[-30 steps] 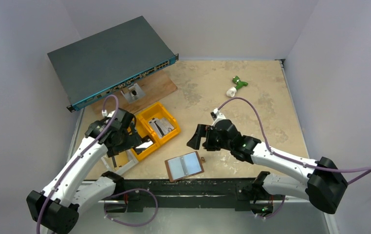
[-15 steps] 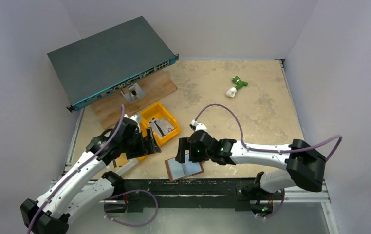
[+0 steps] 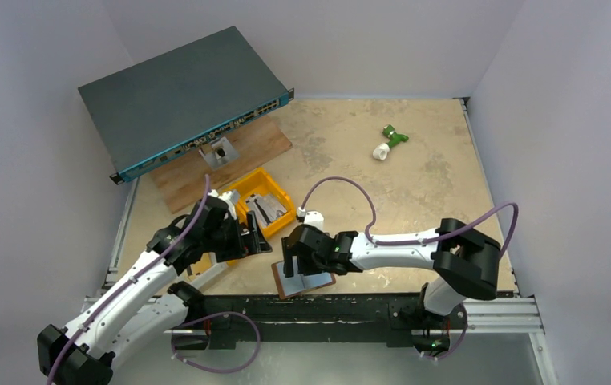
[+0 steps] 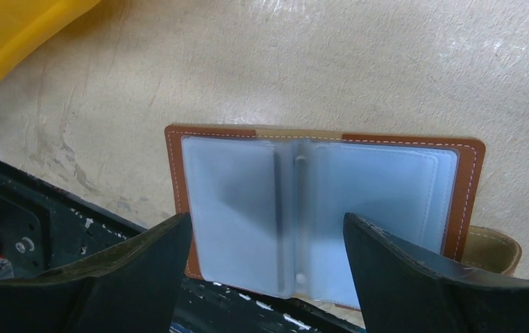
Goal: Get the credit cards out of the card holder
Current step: Remove the credit card from the card holder.
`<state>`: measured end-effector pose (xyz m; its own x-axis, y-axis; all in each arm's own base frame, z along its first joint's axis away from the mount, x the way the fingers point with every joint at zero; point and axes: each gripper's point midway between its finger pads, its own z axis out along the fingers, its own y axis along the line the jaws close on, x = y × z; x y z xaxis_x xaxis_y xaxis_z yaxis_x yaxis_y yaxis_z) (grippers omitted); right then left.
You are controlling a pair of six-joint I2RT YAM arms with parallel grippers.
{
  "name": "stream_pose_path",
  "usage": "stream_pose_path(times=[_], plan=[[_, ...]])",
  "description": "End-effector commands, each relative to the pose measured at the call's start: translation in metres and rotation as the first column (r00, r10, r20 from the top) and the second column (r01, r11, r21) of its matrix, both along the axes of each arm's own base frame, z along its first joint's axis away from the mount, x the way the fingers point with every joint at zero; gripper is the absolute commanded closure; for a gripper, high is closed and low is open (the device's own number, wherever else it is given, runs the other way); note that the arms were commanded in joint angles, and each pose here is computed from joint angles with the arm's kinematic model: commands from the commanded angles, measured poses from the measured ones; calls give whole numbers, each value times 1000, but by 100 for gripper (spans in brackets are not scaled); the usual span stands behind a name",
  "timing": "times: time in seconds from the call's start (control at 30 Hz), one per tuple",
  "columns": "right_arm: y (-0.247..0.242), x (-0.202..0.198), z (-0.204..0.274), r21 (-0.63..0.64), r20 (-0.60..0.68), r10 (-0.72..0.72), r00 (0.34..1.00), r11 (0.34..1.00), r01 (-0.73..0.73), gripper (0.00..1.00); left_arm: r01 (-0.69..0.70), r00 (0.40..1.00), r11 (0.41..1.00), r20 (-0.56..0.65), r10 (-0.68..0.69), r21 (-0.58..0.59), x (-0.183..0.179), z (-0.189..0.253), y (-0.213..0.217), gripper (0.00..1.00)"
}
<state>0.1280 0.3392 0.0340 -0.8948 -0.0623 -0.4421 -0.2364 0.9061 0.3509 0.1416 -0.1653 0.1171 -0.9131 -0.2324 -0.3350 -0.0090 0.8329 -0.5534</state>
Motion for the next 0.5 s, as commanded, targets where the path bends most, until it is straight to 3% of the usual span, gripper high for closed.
stream_pose_path(times=[0.0,0.47], plan=[[5,9,4,-27,35,-17,999,999,18,21,14,999,999,32,-13,-30,5,4,-7,9],[6,3,-10,-119,49,19,999,993,-13,29,-36,999,999,-10,36,11,5,-6,0,9]])
